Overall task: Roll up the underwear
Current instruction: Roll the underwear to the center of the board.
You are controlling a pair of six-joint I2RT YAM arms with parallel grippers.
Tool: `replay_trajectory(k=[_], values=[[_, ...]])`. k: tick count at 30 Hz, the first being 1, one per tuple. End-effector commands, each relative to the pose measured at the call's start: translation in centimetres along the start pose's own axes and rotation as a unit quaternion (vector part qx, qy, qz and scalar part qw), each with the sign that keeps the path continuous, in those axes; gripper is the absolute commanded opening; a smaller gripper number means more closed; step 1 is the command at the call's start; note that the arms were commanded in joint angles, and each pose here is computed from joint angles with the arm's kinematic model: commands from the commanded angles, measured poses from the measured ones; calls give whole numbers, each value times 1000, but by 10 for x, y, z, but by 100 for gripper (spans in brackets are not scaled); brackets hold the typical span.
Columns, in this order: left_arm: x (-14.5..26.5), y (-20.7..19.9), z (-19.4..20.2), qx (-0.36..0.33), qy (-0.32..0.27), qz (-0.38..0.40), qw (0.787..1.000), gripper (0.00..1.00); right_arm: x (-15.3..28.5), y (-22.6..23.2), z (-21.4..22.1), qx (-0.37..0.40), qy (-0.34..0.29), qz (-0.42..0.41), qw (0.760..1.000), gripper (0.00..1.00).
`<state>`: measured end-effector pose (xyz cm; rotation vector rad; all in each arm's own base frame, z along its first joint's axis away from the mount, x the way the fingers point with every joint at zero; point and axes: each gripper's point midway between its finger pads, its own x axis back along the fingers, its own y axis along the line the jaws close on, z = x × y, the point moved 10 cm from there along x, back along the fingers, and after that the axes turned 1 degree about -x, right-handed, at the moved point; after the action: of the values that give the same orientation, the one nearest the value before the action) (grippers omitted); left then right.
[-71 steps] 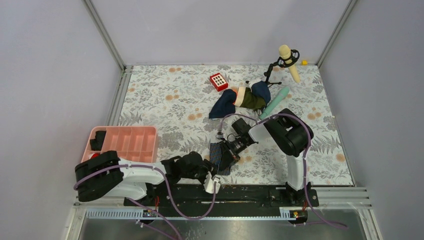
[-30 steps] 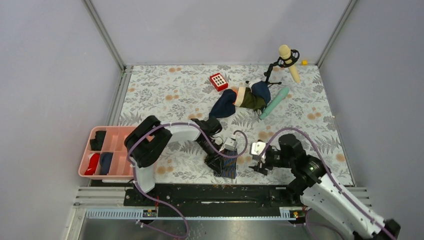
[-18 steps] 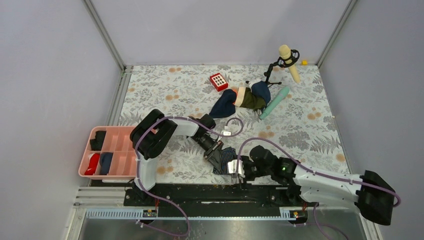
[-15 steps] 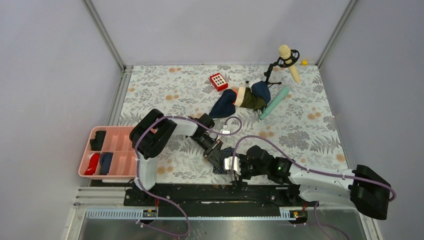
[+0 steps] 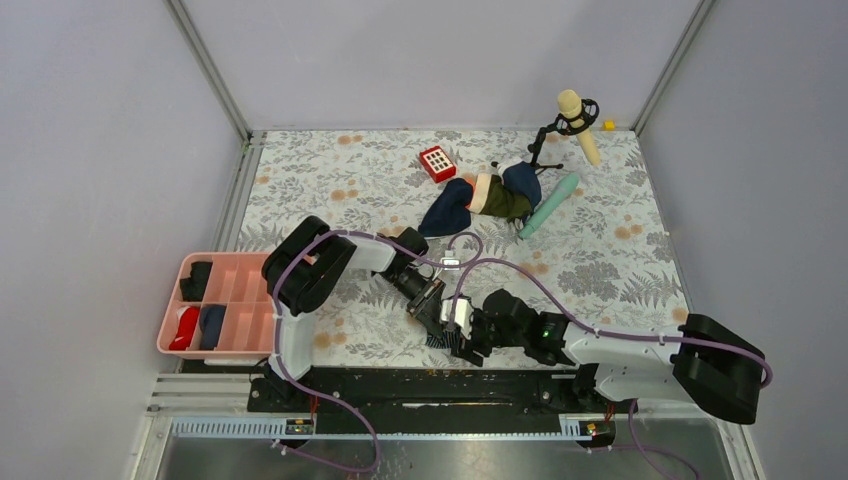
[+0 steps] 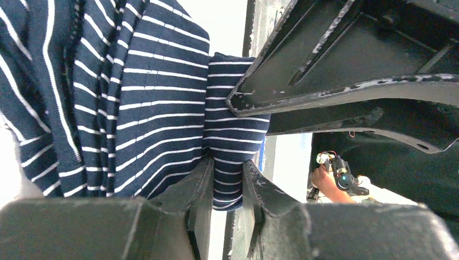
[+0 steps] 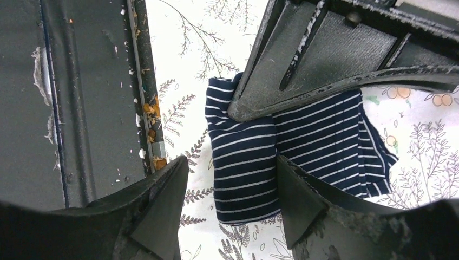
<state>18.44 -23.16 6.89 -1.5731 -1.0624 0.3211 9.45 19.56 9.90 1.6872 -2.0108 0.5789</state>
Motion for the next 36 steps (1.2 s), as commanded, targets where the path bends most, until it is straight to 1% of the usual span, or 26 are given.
replay_trajectory(k=[1, 4, 6, 8, 9, 11, 14, 16, 18, 19, 21, 23, 25, 28, 31, 32, 34, 35, 36], values=[[3, 11, -10, -36, -11, -28, 999, 0, -5, 1, 5, -29, 0, 17, 999, 66], [5, 12, -12, -36, -14, -35, 999, 0, -9, 0, 4, -33, 12, 16, 999, 60], [7, 12, -14, -32, -22, -36, 999, 0, -11, 0, 5, -39, 20, 13, 999, 46], [11, 11, -20, -38, -32, -43, 998, 0, -12, 0, 5, -43, 28, 9, 999, 22], [14, 8, -23, -44, -40, -51, 997, 5, -13, 0, 4, -45, 32, 8, 998, 15], [25, 4, -31, -68, -74, -80, 992, 12, -13, -3, 3, -70, 43, 4, 997, 13], [53, -6, -37, -91, -154, -137, 974, 27, -12, -10, 4, -154, 61, -6, 986, 6], [78, -14, -43, -108, -219, -185, 952, 32, -11, -14, 8, -211, 69, -16, 975, 2], [95, -25, -42, -126, -257, -235, 929, 37, -11, -16, 10, -256, 73, -32, 963, 0], [100, -32, -40, -140, -267, -259, 918, 39, -10, -20, 10, -272, 73, -36, 959, 0], [103, -44, -31, -187, -266, -285, 902, 39, -12, -25, 13, -332, 93, -50, 937, 0], [98, -56, -20, -240, -251, -309, 885, 38, -14, -33, 17, -387, 111, -67, 913, 0], [87, -68, -9, -341, -212, -333, 853, 38, -19, -42, 23, -429, 124, -74, 892, 0], [61, -85, 9, -479, -153, -329, 799, 39, -26, -52, 31, -483, 136, -98, 859, 0], [32, -91, 27, -592, -95, -318, 735, 40, -32, -57, 37, -523, 151, -127, 829, 0], [25, -90, 34, -619, -78, -311, 717, 40, -34, -58, 38, -530, 157, -134, 823, 0], [13, -86, 43, -656, -51, -313, 685, 40, -35, -60, 40, -535, 159, -133, 819, 0], [8, -84, 46, -670, -46, -314, 671, 40, -35, -59, 41, -535, 160, -136, 818, 0], [4, -83, 48, -679, -44, -312, 663, 40, -35, -60, 40, -536, 159, -137, 818, 0]])
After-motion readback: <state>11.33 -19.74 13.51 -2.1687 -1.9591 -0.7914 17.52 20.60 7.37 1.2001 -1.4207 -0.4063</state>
